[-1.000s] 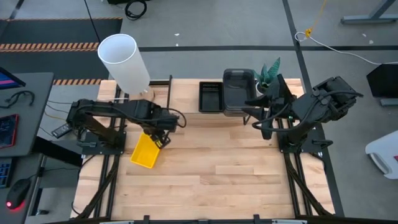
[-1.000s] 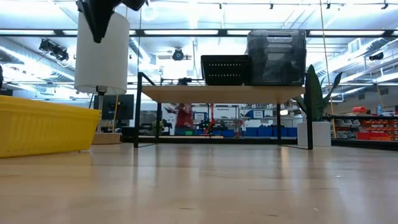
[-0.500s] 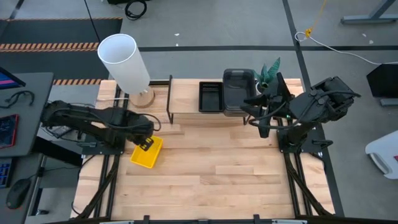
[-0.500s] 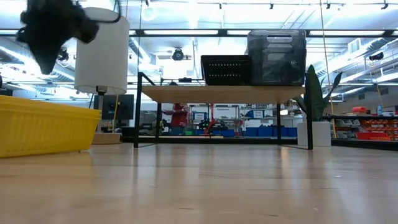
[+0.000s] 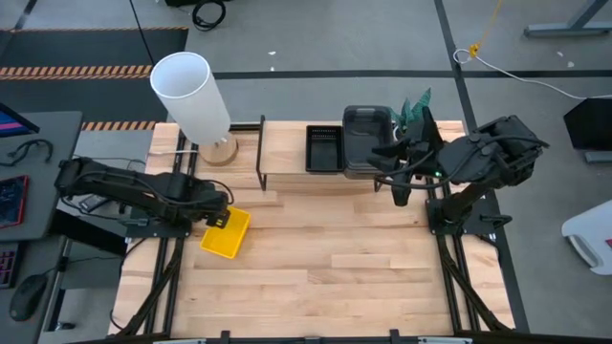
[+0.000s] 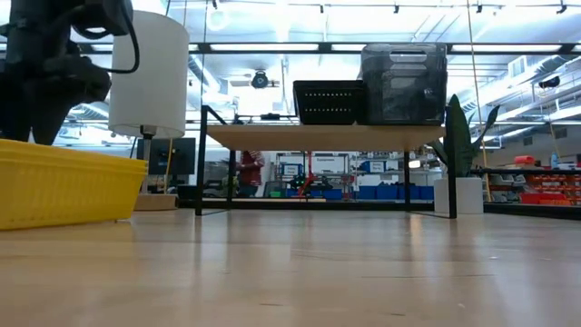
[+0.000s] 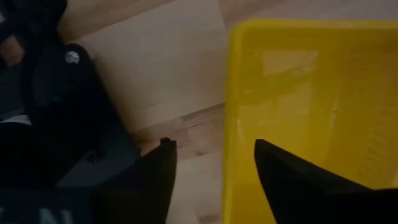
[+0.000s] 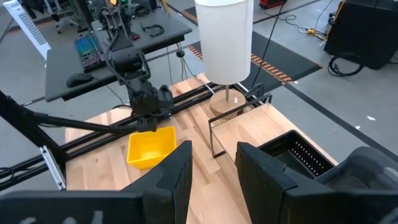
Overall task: Stack baskets on shelf by color
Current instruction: Put the stacked yellow bins on the shelf
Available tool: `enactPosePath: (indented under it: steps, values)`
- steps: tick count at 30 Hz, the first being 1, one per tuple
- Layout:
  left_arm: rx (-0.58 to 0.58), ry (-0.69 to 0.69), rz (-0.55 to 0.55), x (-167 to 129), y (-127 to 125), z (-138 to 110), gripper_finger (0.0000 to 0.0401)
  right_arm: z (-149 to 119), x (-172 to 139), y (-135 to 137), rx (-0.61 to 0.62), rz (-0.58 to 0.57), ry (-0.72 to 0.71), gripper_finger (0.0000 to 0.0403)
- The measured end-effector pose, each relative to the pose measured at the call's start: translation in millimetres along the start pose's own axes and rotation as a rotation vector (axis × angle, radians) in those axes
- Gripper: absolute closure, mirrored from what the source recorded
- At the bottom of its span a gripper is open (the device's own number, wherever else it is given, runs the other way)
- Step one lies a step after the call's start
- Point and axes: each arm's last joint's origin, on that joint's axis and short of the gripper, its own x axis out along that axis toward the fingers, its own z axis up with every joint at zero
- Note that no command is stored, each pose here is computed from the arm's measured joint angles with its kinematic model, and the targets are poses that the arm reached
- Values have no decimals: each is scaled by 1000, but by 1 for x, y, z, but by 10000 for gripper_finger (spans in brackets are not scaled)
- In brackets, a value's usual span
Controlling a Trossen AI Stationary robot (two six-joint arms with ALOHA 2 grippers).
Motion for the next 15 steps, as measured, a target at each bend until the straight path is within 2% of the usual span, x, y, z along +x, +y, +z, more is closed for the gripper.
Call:
enactPosePath:
  steps: [3,6,15]
  values:
    - [-4,2,12,1,-2,1,163,0,1,0,1,-2,0,273]
    - [-6,6,30,4,-4,2,162,0,1,0,1,-2,0,273]
    - [43,60,97,14,-12,2,213,0,1,0,8,-1,0,273]
